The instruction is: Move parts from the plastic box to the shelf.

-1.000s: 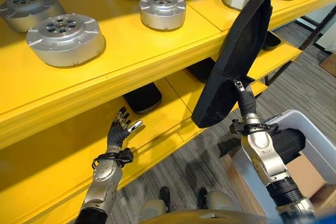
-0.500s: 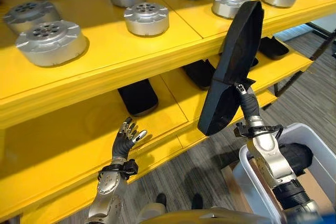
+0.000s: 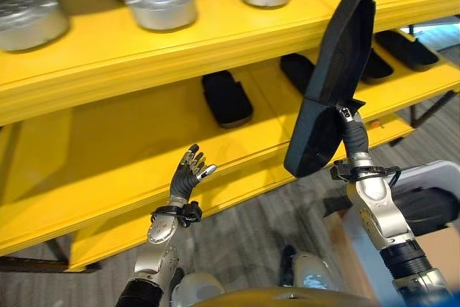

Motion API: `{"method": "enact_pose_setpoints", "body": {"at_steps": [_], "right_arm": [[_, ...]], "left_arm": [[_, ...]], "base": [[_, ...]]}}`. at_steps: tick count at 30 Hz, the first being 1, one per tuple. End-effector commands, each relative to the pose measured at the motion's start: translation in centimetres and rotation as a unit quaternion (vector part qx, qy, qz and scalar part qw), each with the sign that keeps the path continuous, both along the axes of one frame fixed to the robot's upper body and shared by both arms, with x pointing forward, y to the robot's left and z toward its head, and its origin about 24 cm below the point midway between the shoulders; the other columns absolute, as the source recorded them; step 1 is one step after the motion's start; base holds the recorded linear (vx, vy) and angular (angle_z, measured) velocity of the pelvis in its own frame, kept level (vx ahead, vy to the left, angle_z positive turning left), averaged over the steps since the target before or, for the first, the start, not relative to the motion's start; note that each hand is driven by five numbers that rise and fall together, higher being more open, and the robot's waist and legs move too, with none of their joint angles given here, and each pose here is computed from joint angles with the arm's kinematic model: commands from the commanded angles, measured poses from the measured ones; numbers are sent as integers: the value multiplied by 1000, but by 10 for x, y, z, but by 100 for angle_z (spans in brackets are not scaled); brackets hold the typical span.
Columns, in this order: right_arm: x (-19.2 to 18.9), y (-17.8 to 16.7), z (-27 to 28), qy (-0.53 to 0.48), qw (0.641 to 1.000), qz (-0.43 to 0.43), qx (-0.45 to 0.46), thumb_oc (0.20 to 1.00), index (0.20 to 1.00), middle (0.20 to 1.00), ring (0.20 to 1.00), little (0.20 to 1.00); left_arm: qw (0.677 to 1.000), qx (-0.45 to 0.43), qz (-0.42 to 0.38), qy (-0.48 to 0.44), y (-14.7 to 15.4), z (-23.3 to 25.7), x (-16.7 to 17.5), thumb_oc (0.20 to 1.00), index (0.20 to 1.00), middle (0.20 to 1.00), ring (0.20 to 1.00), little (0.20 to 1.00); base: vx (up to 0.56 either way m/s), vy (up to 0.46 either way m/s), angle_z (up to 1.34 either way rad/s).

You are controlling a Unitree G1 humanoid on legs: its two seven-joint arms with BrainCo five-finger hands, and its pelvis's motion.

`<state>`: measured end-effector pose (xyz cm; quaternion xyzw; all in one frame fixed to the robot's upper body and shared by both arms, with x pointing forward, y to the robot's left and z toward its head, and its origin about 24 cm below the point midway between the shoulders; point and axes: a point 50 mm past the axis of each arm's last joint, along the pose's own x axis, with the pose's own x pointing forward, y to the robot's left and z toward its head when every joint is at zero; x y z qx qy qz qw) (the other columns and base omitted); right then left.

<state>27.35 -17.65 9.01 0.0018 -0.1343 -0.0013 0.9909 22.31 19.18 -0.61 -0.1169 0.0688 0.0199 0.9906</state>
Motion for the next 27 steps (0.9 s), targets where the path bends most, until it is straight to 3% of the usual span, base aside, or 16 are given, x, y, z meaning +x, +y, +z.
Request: {"method": "enact_pose_setpoints", "body": {"at_steps": [1,12,17,20,27], "right_arm": [[-2,10,3,-15,999,29,-8,200,200,200,200,200],[-21,19,-42,89,993,76,28,200,200,200,200,200],[-24,35,-30,61,988,139,-4,200,200,200,200,200],[-31,74,-16,14,959,265,-101,200,200,200,200,200],[-34,91,8,-57,937,310,-152,200,200,200,200,200]], "left_arm": [[999,19,4,-48,14,20,-4,1000,1000,1000,1000,1000],[998,44,17,-52,26,23,-7,1000,1000,1000,1000,1000],[997,49,33,-53,34,24,-10,1000,1000,1000,1000,1000],[992,71,84,-66,53,30,-14,1000,1000,1000,1000,1000],[984,85,133,-79,71,36,-17,1000,1000,1000,1000,1000]], "base": [[57,204,32],[8,168,12],[2,15,0],[-60,-5,9],[-7,-24,7]]}}
